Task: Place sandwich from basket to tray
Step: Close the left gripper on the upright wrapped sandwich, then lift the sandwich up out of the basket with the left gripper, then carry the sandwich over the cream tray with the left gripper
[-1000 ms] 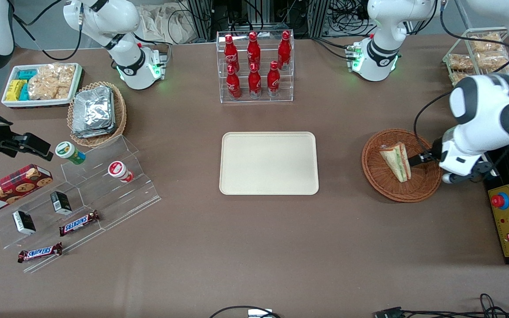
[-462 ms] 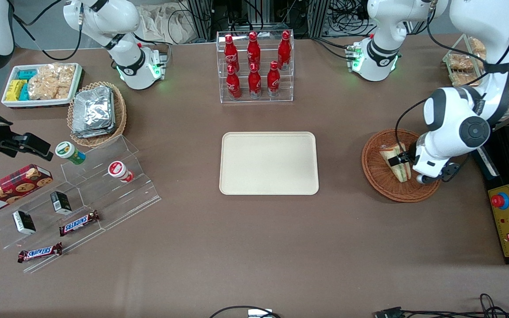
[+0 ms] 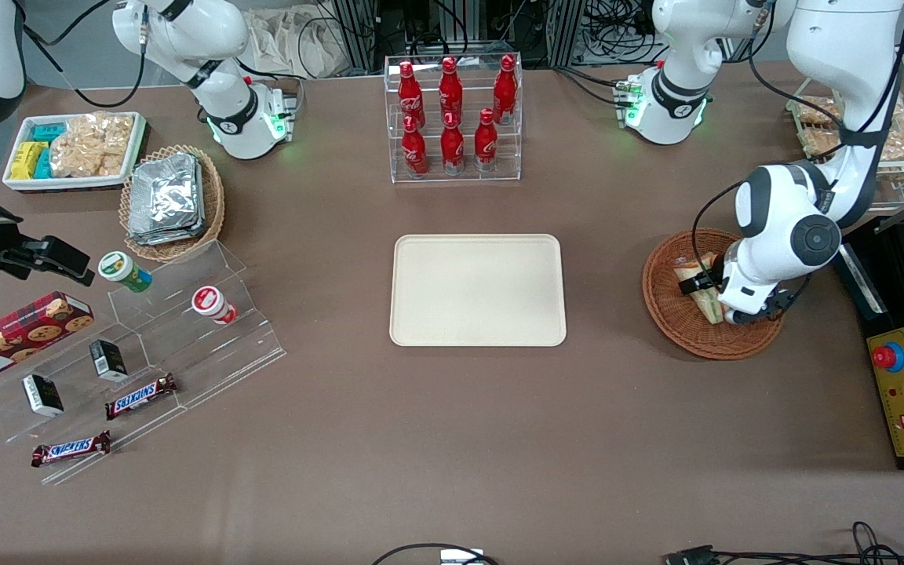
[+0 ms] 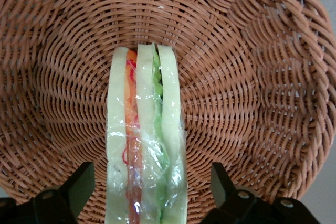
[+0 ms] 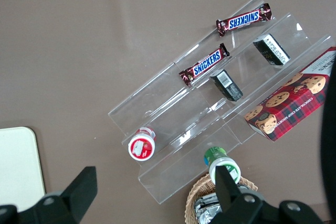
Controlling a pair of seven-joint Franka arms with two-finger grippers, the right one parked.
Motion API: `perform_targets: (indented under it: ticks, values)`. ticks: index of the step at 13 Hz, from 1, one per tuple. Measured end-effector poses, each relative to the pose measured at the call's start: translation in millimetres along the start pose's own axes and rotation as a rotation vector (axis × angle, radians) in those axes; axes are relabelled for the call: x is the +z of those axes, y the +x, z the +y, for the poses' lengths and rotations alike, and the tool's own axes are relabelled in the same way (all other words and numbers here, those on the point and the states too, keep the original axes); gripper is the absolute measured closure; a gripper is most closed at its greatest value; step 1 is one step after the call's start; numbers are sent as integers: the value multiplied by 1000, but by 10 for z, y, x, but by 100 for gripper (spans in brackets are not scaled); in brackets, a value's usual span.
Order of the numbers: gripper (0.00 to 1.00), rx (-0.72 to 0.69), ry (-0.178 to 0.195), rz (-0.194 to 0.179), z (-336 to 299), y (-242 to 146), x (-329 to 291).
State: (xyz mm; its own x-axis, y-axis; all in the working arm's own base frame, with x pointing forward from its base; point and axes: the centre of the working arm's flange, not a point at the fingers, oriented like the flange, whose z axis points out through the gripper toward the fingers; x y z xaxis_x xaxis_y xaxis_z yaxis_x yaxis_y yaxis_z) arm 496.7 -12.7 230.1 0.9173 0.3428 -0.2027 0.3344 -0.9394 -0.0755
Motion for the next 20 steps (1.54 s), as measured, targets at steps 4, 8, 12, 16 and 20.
perform_targets:
  ticks: [4, 8, 12, 16, 20]
  values:
    - [30, 0, 0, 1, 0, 0, -7]
    - [63, 1, 6, -18, -2, -10, -140]
    - [78, 18, 33, -97, -18, -55, -1088]
    - [81, 98, 31, -127, -149, -177, -2606]
    - [81, 181, 30, -79, 184, -452, -3486]
